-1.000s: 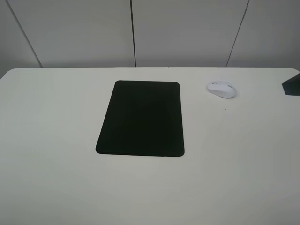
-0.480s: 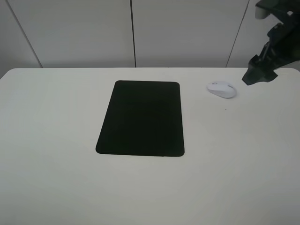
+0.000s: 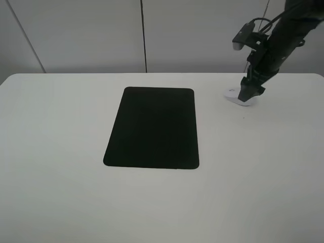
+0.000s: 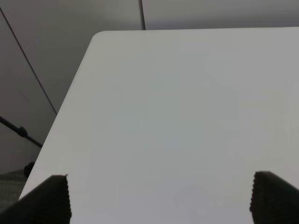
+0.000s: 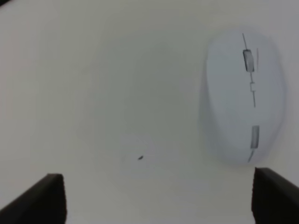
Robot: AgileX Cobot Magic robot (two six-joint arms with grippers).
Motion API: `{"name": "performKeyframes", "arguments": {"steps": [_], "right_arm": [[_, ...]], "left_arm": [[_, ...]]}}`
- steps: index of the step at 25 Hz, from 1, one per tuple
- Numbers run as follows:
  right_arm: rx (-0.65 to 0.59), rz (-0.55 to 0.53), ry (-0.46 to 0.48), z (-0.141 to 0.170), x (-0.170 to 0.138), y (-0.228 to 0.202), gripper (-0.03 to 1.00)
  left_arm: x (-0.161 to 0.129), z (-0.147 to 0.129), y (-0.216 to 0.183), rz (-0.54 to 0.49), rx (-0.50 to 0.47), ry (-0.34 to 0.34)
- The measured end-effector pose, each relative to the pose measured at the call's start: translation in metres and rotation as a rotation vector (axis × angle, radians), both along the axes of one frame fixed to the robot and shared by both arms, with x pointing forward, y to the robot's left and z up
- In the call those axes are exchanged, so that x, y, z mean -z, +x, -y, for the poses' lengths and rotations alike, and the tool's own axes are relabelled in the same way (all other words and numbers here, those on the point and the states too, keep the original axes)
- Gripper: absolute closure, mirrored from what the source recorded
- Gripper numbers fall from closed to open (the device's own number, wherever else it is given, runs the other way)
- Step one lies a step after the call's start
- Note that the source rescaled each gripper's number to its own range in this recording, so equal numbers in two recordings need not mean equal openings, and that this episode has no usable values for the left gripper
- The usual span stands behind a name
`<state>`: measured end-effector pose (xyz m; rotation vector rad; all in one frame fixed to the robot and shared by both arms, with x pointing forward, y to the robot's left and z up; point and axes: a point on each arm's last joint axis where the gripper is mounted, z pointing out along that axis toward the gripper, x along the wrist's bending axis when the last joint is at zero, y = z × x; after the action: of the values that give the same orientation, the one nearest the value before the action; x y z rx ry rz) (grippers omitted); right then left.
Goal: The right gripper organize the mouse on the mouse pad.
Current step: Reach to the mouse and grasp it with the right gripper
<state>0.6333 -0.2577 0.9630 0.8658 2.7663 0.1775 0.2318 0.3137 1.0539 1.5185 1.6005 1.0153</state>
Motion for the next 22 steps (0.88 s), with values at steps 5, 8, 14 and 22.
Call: {"name": "performKeyframes", "arguments": {"steps": [5,8,14,22], "right_arm": [[-0.003,-0.013,-0.002,-0.002,0.007,0.031,-0.03],[0.012,-0.020,-0.001,0.003,0.015,0.046,-0.03],[0.043,-0.027,-0.017,0.021,0.039,0.063,-0.03],[-0.008,-0.020,-0.038,0.022,0.060,0.072,-0.03]], "left_arm": [[0.000,0.000,0.000,0.000,0.000,0.000],[0.000,0.000,0.000,0.000,0.000,0.000],[0.000,0.000,0.000,0.000,0.000,0.000],[0.000,0.000,0.000,0.000,0.000,0.000]]}}
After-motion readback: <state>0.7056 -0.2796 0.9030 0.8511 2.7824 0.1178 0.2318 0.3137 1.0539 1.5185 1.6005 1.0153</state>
